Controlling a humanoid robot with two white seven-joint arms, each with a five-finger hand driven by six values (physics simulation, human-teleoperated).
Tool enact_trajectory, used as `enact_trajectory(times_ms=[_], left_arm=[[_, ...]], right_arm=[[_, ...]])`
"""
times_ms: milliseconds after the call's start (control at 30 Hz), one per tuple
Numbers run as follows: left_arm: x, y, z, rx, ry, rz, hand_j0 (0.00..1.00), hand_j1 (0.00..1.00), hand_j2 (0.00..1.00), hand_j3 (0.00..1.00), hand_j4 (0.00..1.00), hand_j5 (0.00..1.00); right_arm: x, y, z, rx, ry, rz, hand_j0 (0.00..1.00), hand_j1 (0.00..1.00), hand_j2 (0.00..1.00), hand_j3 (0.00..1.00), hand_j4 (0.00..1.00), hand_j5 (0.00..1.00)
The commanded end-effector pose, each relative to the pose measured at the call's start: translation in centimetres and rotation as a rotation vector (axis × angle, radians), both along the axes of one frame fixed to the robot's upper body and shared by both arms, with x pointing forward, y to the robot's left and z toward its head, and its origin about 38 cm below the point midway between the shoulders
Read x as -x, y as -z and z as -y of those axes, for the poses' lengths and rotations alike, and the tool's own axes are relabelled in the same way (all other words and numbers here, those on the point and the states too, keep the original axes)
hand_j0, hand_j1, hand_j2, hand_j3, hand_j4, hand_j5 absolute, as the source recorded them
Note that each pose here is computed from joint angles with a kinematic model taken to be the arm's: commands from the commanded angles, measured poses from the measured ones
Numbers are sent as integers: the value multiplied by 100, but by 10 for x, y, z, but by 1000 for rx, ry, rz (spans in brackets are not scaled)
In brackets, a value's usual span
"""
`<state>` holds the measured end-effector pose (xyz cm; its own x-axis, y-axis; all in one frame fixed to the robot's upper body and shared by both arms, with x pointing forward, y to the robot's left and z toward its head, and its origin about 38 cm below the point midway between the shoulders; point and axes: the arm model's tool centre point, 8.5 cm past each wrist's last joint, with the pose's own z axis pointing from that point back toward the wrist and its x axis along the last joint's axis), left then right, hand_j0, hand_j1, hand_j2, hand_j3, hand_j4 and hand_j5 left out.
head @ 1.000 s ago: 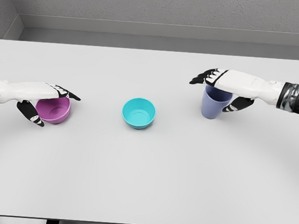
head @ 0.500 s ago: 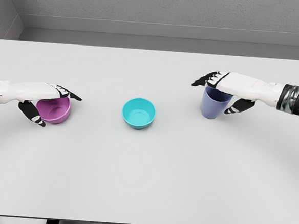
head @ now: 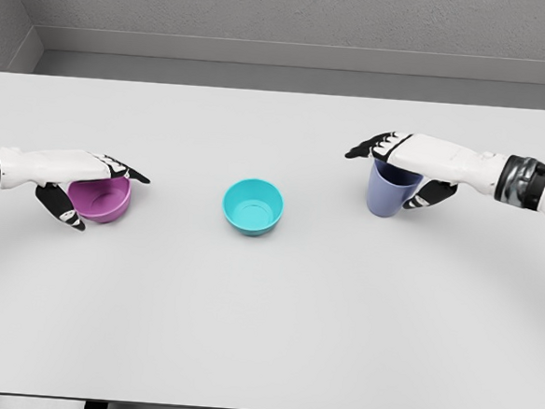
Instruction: Stacking bowl and cup with both arms
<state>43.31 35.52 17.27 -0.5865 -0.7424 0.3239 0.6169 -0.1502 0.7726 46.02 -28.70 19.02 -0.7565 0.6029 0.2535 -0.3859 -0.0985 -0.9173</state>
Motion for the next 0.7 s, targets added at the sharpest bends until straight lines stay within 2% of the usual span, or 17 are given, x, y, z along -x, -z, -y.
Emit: enact_trajectory(times_ms=[0, 133, 467, 667], left_arm=[[-1, -2, -1, 7, -5, 3, 97, 97, 97, 97, 97, 97], [-1, -4, -1, 13, -6, 7, 91, 91, 91, 91, 91, 91], [0, -2, -2, 13, -8, 4, 89, 89, 89, 89, 89, 89], [0, -4, -1, 18, -6, 7, 87, 87, 87, 87, 87, 87]], right_arm=[[-1, 1, 1, -4, 7, -5, 100, 100, 100, 100, 100, 100], [-2, 2, 2, 3, 12, -5, 100, 100, 100, 100, 100, 100], [-3, 8, -1, 6, 11, -19, 99, 99, 99, 99, 99, 99], [-6, 8, 4, 15, 23, -19, 76, 76, 76, 76, 76, 76]])
